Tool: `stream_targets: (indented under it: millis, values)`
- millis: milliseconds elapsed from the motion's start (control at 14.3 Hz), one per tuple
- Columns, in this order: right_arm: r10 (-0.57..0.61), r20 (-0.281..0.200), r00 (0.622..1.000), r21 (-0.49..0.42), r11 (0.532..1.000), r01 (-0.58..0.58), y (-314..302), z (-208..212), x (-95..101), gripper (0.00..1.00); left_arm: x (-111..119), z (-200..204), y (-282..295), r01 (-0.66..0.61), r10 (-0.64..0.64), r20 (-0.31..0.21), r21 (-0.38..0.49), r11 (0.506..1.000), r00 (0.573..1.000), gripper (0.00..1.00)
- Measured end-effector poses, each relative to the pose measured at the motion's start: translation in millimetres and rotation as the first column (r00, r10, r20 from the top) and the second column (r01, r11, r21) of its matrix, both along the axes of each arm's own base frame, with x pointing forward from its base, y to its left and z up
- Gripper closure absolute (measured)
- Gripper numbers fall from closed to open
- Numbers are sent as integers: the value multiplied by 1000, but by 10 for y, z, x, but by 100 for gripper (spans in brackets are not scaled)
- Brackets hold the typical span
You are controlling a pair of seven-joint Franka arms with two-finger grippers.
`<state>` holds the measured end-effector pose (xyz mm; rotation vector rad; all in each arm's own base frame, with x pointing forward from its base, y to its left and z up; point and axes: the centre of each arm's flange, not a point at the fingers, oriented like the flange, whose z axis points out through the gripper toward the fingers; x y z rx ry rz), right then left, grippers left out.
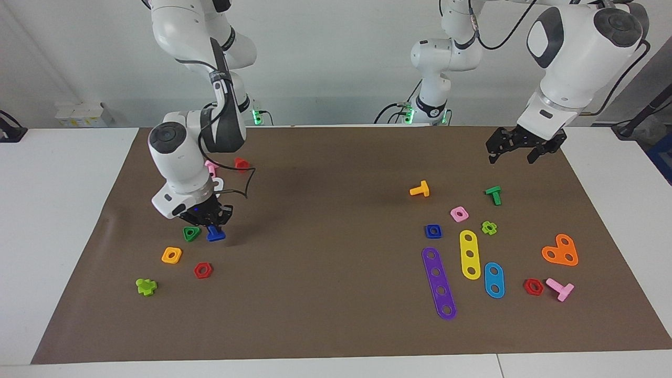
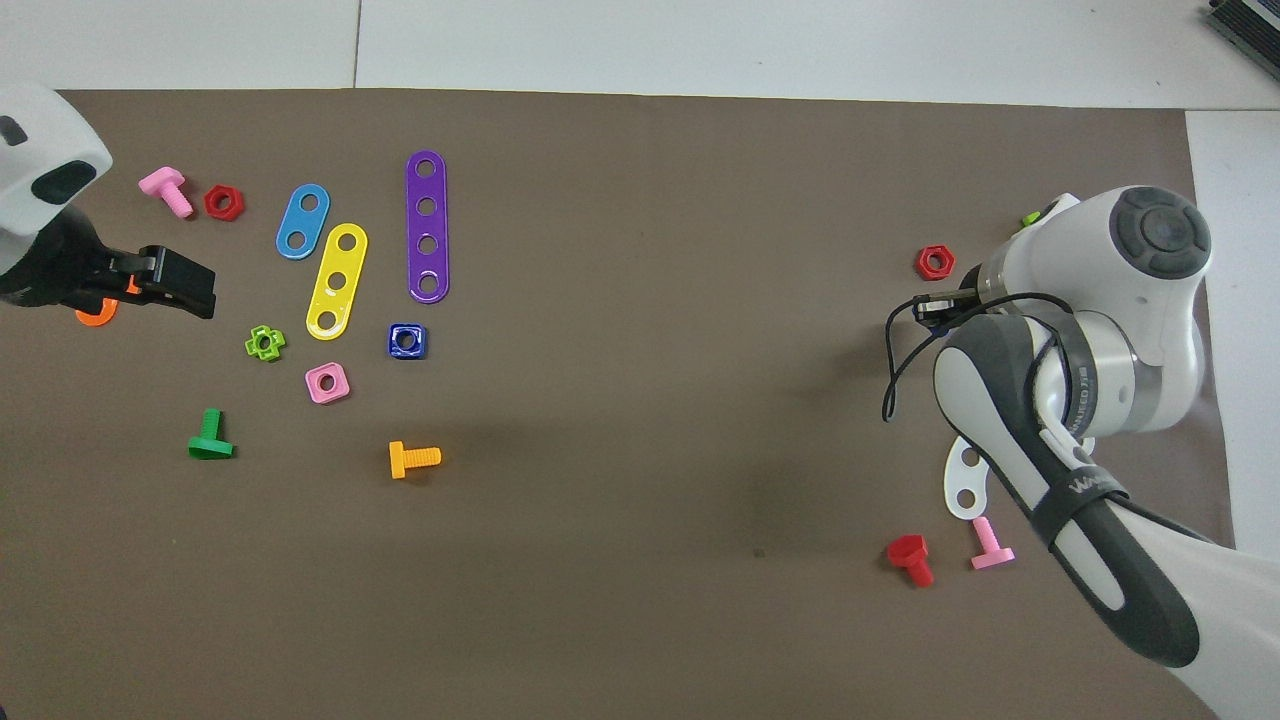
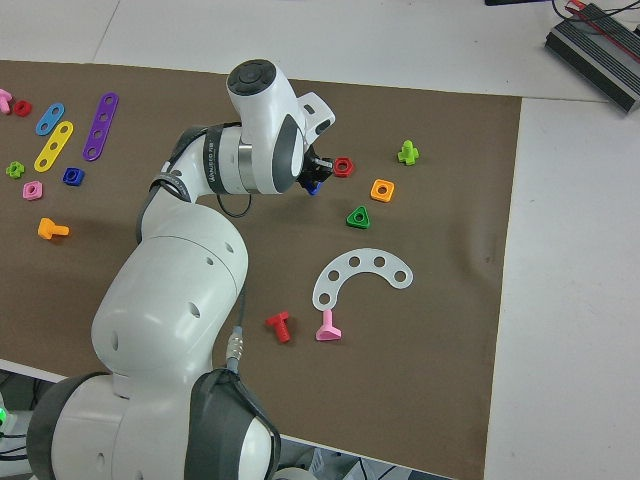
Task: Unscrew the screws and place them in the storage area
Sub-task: 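Carry the blue bolt beside the green triangle and release it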
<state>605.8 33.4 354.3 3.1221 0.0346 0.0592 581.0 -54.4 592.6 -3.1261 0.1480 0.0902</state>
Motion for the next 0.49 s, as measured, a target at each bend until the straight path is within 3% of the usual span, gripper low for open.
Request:
stream_targets:
  millis: [279,419,488]
  values:
    - [-8,3,1000,9,1000,8,-55,-419,-286,81,0,0,0,0,0,0,0,1000,1000,0]
    - [-10,-6,1000,8,1000,10,-62,-484,-341,81,0,-1,0,0,0,0,0,1000,1000,0]
    - [-12,-6,1000,9,1000,12,-72,-480,-345,76,0,-1,0,0,0,0,0,1000,1000,0]
